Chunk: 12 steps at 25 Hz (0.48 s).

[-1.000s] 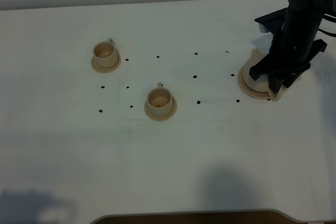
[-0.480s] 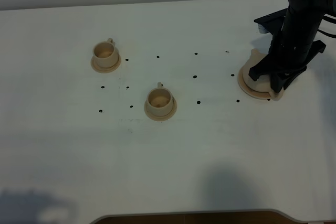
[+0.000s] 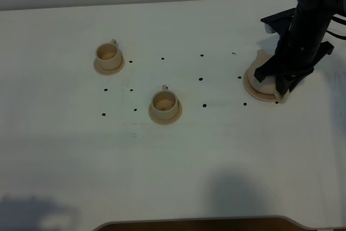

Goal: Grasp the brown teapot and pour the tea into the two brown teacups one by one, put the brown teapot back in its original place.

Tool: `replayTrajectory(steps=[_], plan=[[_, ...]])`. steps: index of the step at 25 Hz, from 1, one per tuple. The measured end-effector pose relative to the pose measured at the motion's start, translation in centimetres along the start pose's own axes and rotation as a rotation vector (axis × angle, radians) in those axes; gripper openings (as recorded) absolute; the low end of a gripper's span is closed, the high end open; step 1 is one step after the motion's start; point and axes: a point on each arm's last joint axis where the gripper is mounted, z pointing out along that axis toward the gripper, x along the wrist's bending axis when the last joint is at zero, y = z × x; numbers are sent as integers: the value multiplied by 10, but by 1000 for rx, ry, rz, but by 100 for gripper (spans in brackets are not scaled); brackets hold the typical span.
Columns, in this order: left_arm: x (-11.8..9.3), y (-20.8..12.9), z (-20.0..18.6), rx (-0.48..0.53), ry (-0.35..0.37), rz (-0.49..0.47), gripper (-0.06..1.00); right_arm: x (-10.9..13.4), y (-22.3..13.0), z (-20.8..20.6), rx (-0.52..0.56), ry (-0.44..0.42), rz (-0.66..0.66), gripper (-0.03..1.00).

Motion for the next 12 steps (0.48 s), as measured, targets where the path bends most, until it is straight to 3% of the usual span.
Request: replayTrajectory(steps=[12], plan=[[0, 0, 0, 0, 0, 0, 49, 3, 1, -10, -48, 8, -4, 12]])
